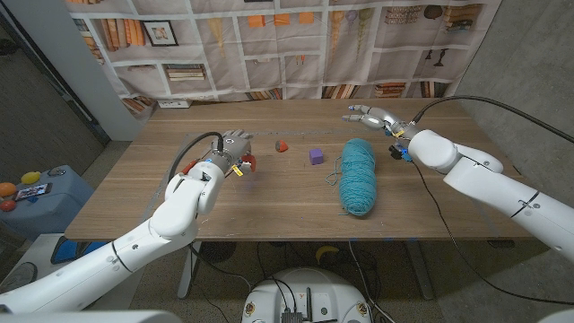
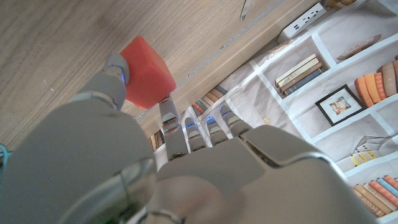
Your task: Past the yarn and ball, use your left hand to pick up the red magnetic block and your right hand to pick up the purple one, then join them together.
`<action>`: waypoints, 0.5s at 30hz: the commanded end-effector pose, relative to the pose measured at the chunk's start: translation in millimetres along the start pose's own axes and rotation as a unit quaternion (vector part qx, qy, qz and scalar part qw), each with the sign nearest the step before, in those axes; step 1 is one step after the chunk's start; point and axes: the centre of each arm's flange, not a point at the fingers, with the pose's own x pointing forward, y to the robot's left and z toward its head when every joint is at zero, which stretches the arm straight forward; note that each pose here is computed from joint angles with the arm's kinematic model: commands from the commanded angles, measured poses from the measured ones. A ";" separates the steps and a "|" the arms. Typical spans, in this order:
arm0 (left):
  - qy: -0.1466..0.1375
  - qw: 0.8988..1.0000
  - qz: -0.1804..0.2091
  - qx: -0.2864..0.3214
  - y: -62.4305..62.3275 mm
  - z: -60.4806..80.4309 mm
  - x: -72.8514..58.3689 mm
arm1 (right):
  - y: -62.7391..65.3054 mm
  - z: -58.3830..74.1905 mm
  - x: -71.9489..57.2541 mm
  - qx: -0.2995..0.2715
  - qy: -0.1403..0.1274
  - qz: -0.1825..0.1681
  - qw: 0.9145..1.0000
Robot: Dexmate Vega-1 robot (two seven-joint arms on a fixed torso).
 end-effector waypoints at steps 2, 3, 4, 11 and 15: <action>0.010 0.998 0.017 -0.051 -5.9 0.0 -2.7 | -3.7 4.4 12.8 -0.099 0.049 0.076 0.991; 0.009 0.998 0.018 -0.056 -6.0 0.1 -2.6 | -4.3 4.8 14.6 -0.102 0.050 0.081 0.990; 0.010 0.998 0.020 -0.059 -6.2 0.2 -2.3 | -4.7 5.3 16.3 -0.106 0.051 0.086 0.989; 0.014 0.996 0.028 -0.089 -7.8 1.1 -0.3 | -6.8 11.4 28.4 -0.138 0.057 0.127 0.981; 0.014 0.994 0.031 -0.100 -9.4 0.9 0.6 | -6.3 18.0 33.6 -0.162 0.063 0.145 0.974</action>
